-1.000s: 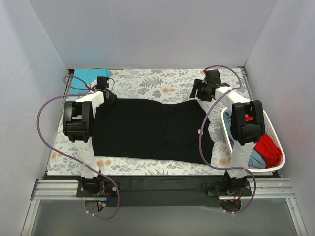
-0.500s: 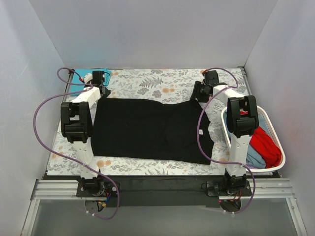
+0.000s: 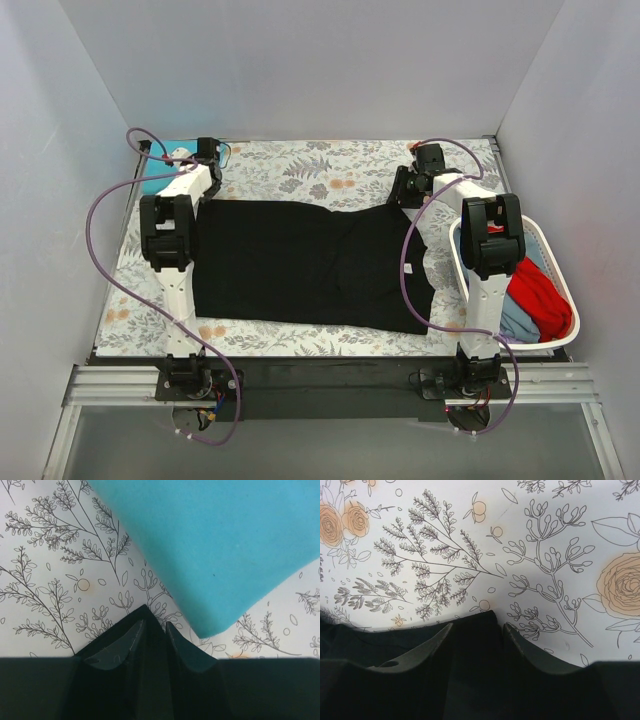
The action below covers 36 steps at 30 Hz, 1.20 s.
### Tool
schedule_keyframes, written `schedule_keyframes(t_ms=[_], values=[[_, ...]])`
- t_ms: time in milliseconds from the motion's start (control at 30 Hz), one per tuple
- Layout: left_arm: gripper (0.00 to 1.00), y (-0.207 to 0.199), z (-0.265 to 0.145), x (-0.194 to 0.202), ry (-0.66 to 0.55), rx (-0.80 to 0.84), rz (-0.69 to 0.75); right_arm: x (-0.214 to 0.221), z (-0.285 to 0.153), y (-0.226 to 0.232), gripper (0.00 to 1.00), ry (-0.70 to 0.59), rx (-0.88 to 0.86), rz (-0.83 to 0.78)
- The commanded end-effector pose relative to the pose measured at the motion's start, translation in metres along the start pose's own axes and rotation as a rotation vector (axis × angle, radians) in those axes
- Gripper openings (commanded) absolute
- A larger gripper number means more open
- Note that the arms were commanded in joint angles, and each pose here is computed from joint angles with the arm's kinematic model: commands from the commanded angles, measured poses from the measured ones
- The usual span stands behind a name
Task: Fold and stack the t-shirts
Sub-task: Fold the tshirt
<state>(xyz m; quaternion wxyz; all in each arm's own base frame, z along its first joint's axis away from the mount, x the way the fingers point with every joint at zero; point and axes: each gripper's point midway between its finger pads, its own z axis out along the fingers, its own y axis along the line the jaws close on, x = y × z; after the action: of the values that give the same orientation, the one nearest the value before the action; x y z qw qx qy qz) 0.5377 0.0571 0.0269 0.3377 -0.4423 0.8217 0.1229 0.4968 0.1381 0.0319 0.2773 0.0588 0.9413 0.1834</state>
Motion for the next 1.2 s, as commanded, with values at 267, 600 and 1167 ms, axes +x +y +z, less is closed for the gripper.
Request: schedule_keyframes(t_ms=[267,600,1167], values=[[0.20,0.021,0.007,-0.004,-0.034,-0.146,-0.025,0.013,0.008,0.002,0.50,0.037,-0.034,-0.004],[0.00,0.013,0.003,0.003,0.013,-0.092,-0.028,0.008,0.005,0.007,0.34,0.028,-0.052,-0.009],[0.00,-0.018,-0.047,-0.036,-0.024,0.143,-0.077,-0.026,-0.029,0.016,0.06,-0.083,-0.036,-0.034]])
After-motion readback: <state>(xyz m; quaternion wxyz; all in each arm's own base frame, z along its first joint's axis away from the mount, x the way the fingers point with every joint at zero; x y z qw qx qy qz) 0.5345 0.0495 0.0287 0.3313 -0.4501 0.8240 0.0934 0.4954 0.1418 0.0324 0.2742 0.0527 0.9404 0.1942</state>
